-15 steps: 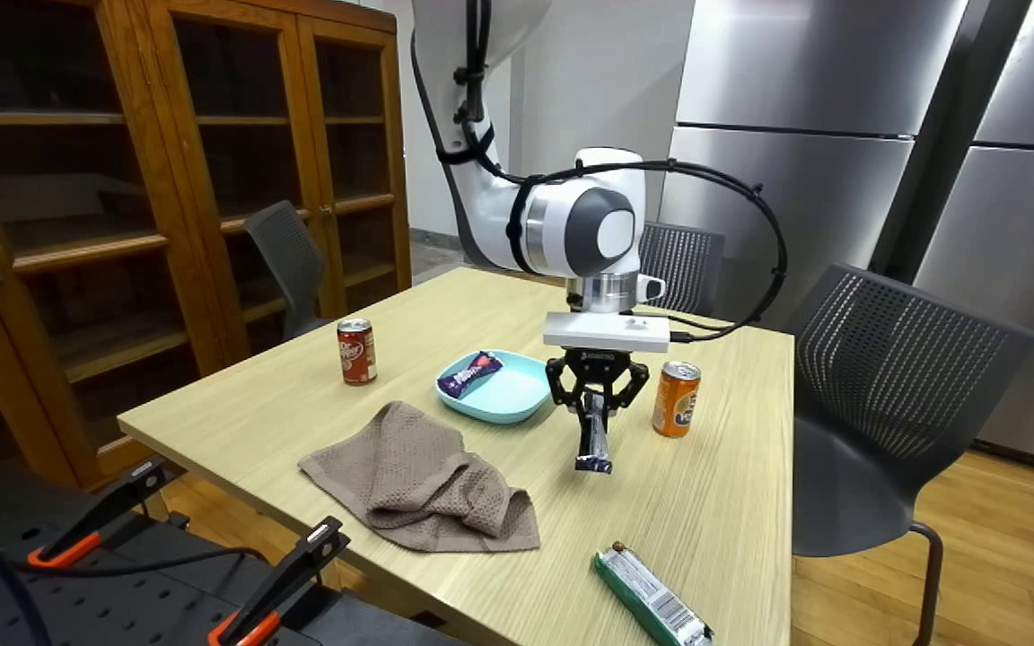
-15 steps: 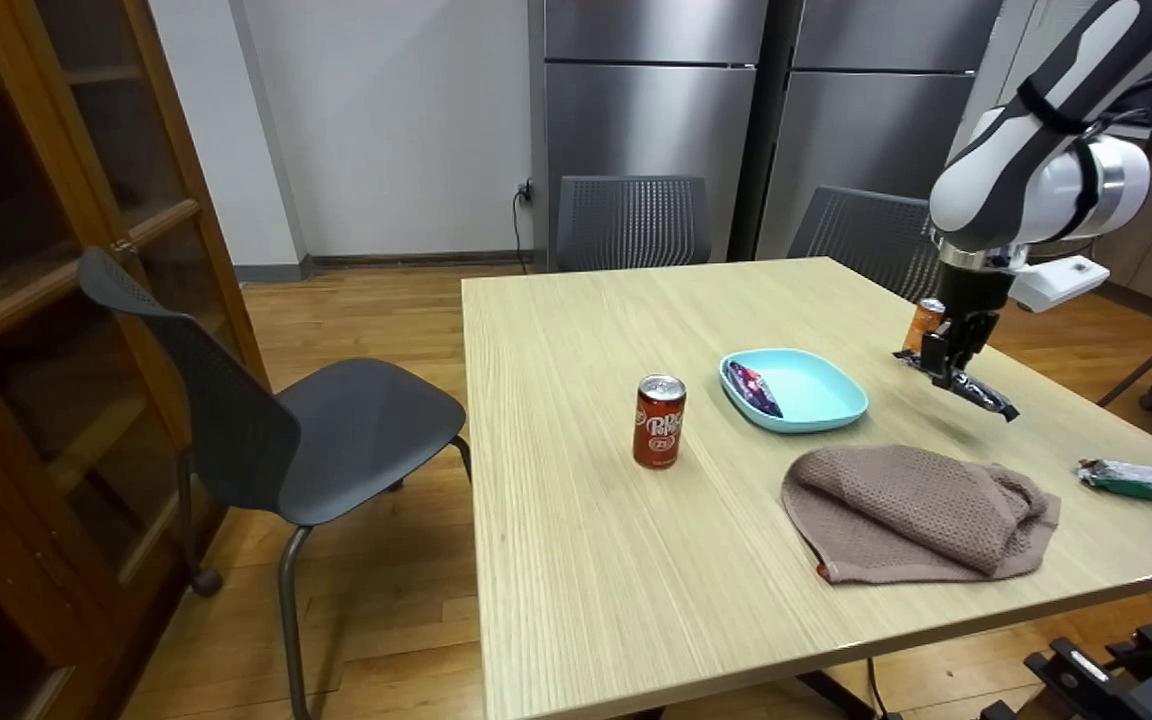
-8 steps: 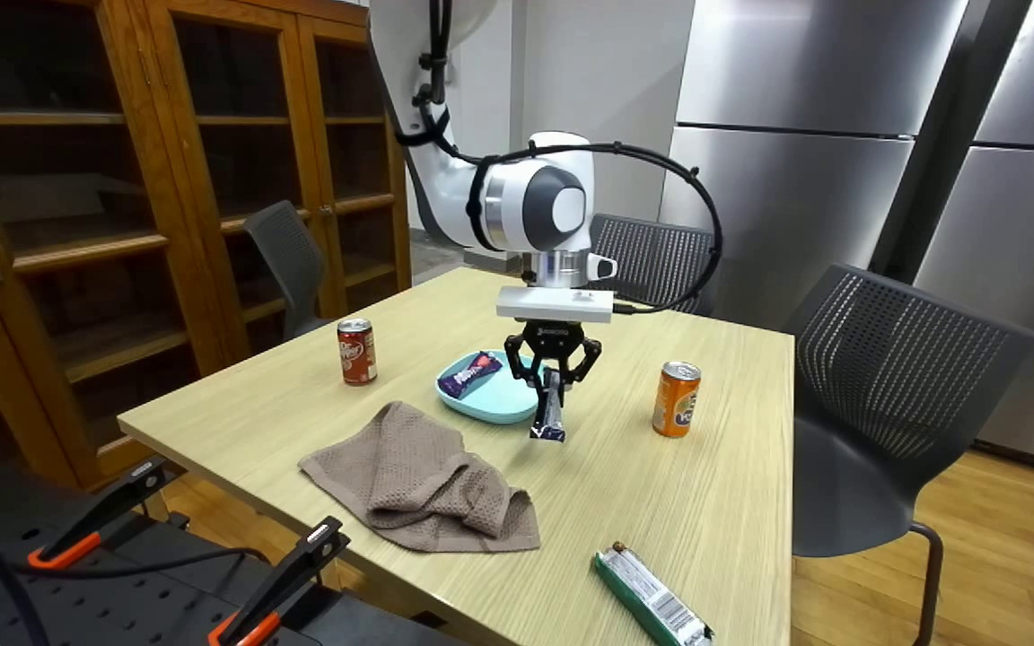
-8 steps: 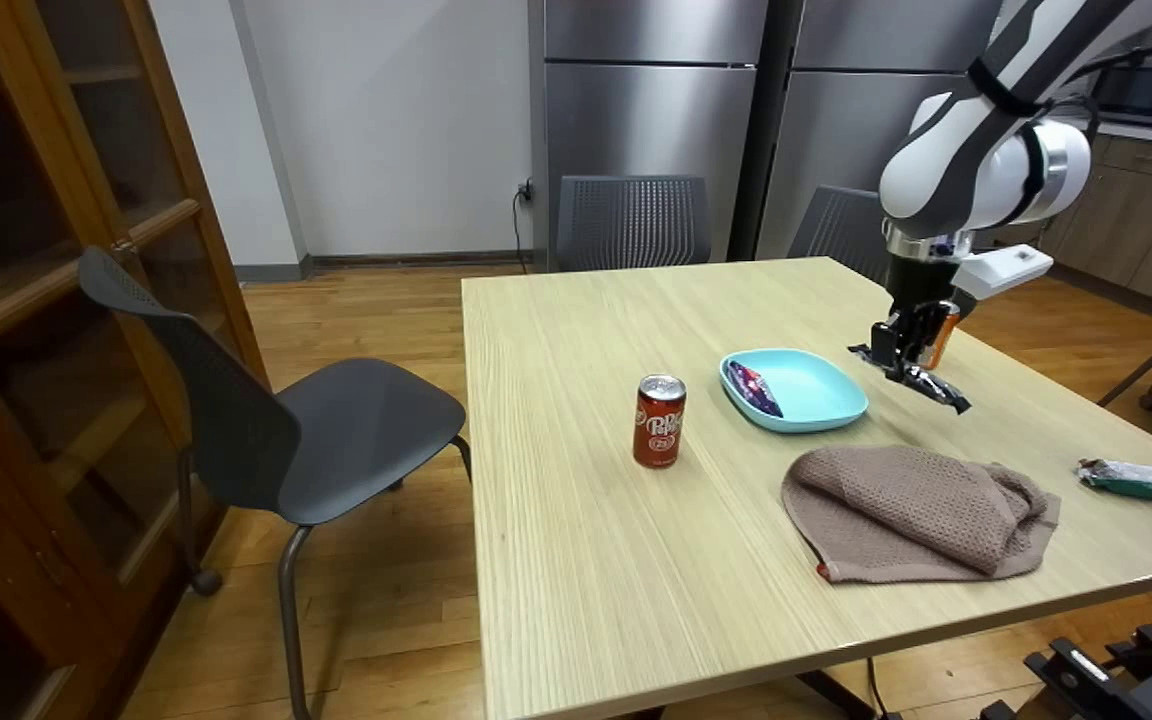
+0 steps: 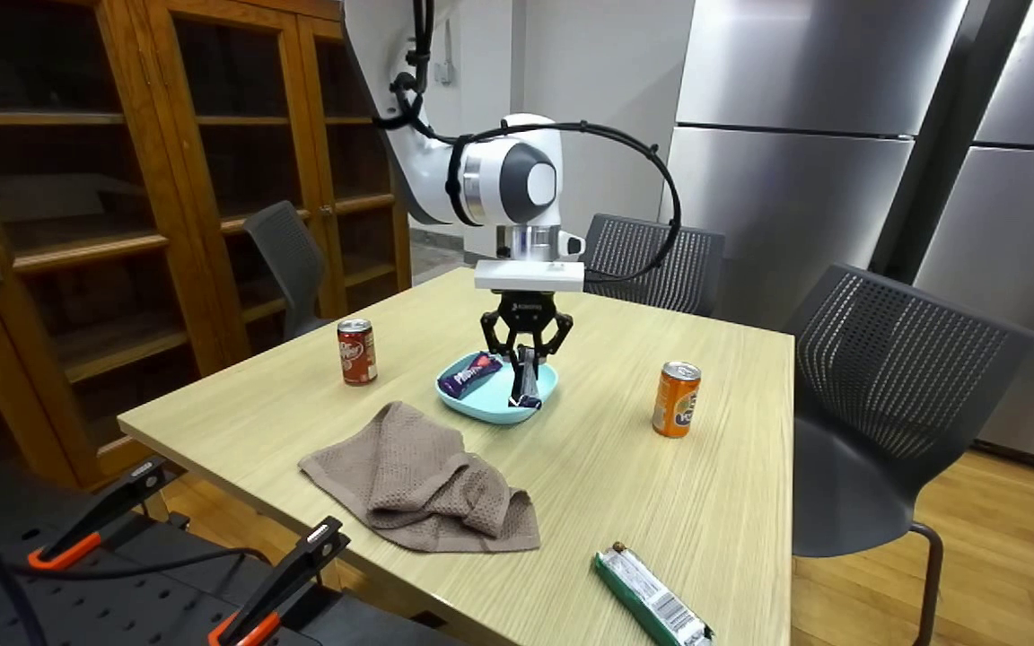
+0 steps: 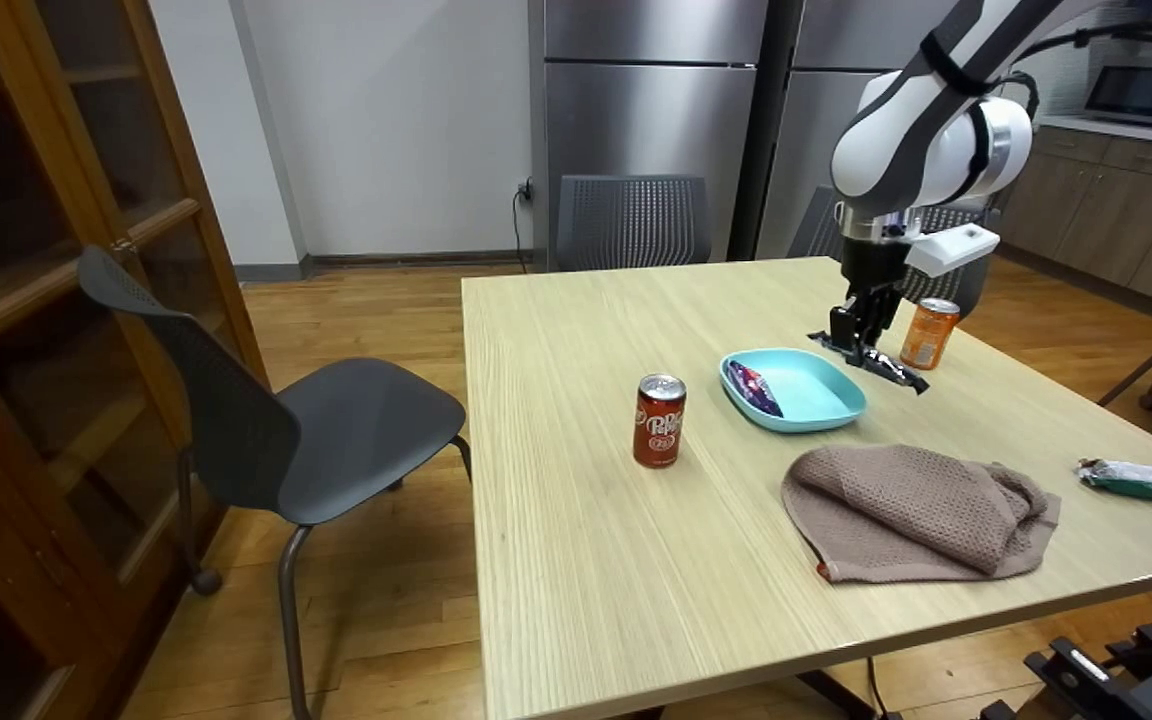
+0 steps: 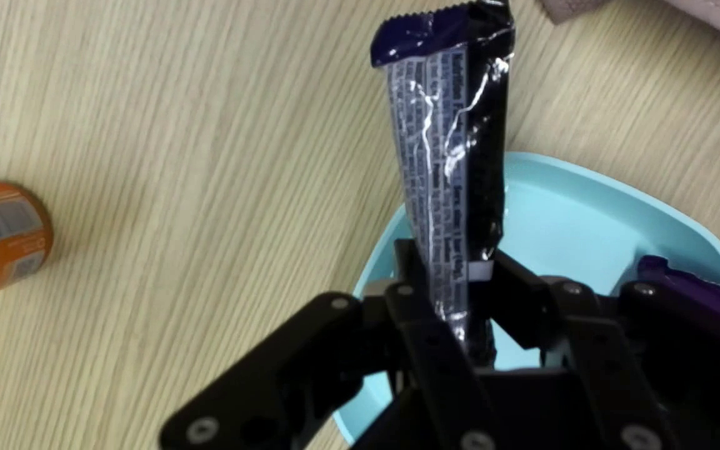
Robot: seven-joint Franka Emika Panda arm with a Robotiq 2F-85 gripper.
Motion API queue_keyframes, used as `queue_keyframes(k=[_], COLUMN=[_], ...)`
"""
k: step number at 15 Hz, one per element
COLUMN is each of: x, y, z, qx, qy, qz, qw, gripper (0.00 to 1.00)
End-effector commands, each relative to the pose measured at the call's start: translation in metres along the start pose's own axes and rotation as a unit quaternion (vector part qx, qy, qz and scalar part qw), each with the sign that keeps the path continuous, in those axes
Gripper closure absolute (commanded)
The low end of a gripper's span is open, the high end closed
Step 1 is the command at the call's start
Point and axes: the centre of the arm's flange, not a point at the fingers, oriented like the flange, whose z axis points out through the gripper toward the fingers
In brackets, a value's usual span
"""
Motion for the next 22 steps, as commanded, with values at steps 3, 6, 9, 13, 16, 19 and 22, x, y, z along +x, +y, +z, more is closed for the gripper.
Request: queue_keyframes(k=[3, 6, 9, 13, 16, 19, 22], x=[0.040, 0.053, 0.066, 0.076, 0.079, 0.083, 0.086], y=[-0.012, -0.021, -0.030, -0.031, -0.030, -0.029, -0.028], z=[-0.007, -0.001, 0.010, 0.022, 0.027, 0.029, 0.030], qx=[0.014, 0.036, 0.056, 0.072, 0.079, 0.083, 0.085], qy=[-0.009, -0.006, -0.002, -0.002, -0.002, -0.003, -0.002], qz=[0.010, 0.022, 0.033, 0.064, 0.099, 0.123, 0.134], qw=[0.9998, 0.9991, 0.9979, 0.9954, 0.9919, 0.9889, 0.9873], gripper=[0.93, 0.93, 0.93, 0.93, 0.93, 0.93, 0.93])
